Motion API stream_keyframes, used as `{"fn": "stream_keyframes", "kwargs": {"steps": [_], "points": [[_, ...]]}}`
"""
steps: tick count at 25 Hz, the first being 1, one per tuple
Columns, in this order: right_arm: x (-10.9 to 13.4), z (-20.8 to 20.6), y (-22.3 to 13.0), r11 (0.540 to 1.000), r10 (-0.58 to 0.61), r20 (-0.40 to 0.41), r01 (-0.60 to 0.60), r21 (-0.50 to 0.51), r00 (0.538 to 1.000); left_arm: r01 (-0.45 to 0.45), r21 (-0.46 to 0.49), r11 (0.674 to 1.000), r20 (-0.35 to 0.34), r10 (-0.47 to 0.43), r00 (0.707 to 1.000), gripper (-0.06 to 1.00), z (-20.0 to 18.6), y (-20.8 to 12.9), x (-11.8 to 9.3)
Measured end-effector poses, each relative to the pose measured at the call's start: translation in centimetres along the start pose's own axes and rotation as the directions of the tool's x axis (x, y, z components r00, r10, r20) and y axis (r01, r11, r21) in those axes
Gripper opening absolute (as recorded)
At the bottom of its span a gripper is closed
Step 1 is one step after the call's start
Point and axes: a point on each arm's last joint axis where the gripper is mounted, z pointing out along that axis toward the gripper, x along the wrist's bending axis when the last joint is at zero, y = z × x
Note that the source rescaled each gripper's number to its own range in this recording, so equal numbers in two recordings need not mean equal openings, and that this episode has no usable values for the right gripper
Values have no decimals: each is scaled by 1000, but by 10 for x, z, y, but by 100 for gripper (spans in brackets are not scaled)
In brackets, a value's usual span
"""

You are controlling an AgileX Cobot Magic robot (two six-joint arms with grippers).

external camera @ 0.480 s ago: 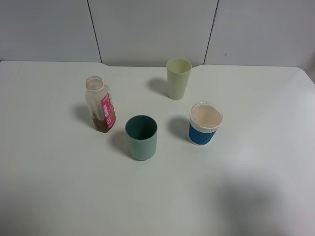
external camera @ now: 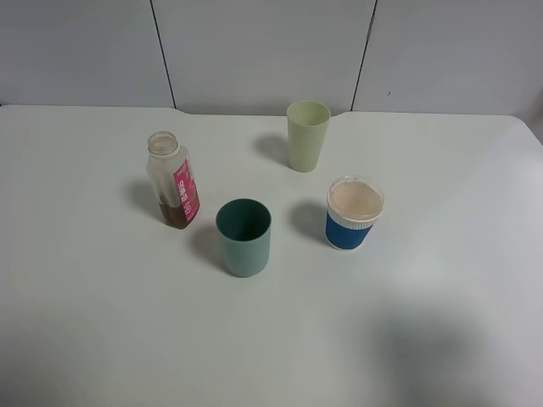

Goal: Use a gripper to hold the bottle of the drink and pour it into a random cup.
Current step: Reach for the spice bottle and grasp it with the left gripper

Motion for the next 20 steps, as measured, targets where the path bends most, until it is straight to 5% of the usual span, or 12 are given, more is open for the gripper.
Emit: {"fn": "stream_keyframes", "kwargs": {"steps": [20], "points": [[0, 0, 0, 1000, 0, 0, 0, 0, 1000, 0, 0, 1000, 0, 0, 1000, 100, 0, 0, 0]]}}
